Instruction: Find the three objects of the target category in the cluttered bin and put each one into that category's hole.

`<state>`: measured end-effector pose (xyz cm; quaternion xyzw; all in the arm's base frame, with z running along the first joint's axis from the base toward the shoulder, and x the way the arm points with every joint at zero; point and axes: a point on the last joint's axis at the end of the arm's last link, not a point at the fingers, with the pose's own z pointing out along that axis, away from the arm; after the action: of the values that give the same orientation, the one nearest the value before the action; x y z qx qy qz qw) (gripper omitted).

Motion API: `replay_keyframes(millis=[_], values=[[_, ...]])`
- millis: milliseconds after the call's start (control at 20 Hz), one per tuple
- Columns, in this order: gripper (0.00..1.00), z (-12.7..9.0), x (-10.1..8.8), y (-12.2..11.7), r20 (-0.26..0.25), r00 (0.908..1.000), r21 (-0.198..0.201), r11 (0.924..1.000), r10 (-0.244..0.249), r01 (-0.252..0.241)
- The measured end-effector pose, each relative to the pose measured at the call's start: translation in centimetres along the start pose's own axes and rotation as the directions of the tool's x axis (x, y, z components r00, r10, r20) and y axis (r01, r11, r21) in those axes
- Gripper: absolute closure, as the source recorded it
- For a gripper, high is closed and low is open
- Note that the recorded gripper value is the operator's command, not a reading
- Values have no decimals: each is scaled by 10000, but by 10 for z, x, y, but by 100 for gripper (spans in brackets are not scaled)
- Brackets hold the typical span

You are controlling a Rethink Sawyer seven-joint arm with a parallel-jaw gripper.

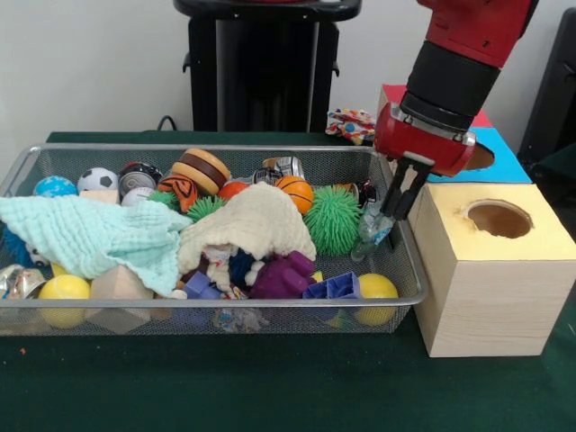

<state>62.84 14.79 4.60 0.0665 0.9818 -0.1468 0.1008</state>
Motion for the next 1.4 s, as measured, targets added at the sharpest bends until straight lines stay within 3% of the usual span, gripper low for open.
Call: replay_keyframes(millis=[150,200,550,900,1400], values=[[100,-3,-2,1,-271,9987,-191,9989,424,-429],[100,-6,-6,1,-565,9941,-378,9948,927,-949],[100,-12,-18,-5,-1241,9711,-652,9749,2037,-2128],[100,-10,-17,-2,-1474,9631,-722,9687,2250,-2374],[100,3,-3,0,-1852,9589,-478,9727,2148,-2271]])
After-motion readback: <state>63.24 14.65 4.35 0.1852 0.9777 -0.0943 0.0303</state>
